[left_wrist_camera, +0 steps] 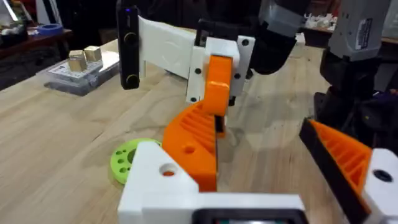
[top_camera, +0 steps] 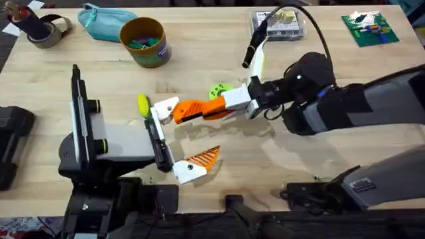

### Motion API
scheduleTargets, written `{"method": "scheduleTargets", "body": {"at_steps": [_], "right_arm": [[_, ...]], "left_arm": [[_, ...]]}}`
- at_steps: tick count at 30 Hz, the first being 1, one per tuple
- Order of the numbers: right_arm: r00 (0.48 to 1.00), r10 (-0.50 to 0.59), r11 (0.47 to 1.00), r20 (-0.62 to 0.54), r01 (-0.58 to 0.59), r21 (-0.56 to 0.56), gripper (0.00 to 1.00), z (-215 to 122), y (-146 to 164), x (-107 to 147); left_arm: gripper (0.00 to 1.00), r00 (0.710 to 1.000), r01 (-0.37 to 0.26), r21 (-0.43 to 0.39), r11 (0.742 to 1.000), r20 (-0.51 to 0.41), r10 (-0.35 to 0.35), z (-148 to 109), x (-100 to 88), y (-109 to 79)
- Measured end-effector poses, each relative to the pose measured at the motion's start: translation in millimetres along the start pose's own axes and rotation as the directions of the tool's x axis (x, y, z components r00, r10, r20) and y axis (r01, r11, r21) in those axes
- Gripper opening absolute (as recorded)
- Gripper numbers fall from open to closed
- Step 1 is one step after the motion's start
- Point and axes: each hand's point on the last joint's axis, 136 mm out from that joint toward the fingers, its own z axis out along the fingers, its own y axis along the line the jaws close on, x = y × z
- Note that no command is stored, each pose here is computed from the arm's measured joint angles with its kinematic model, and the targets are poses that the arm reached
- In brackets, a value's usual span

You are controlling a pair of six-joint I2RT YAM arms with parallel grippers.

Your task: Pick up the gripper from the table and insert it into the empty holder that is missing its gripper. Then pick up a screw, insert it into the mounting hole, and use the screwdriver to tighten it. Finally, clean up the table by picking up the vegetable and placing it into the bucket.

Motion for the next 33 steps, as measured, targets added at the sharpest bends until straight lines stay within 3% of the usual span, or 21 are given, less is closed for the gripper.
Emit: {"method": "scheduleTargets", "body": {"at_steps": [33], "right_arm": [[0.999, -0.046, 0.999, 0.027, 0.045, 0.010, 0.021, 7.3, -2.7, -8.0]], "left_arm": [[0.987, 1.000, -0.003, -0.022, 1.000, 0.000, 0.003, -0.1, -0.2, 3.8]]}}
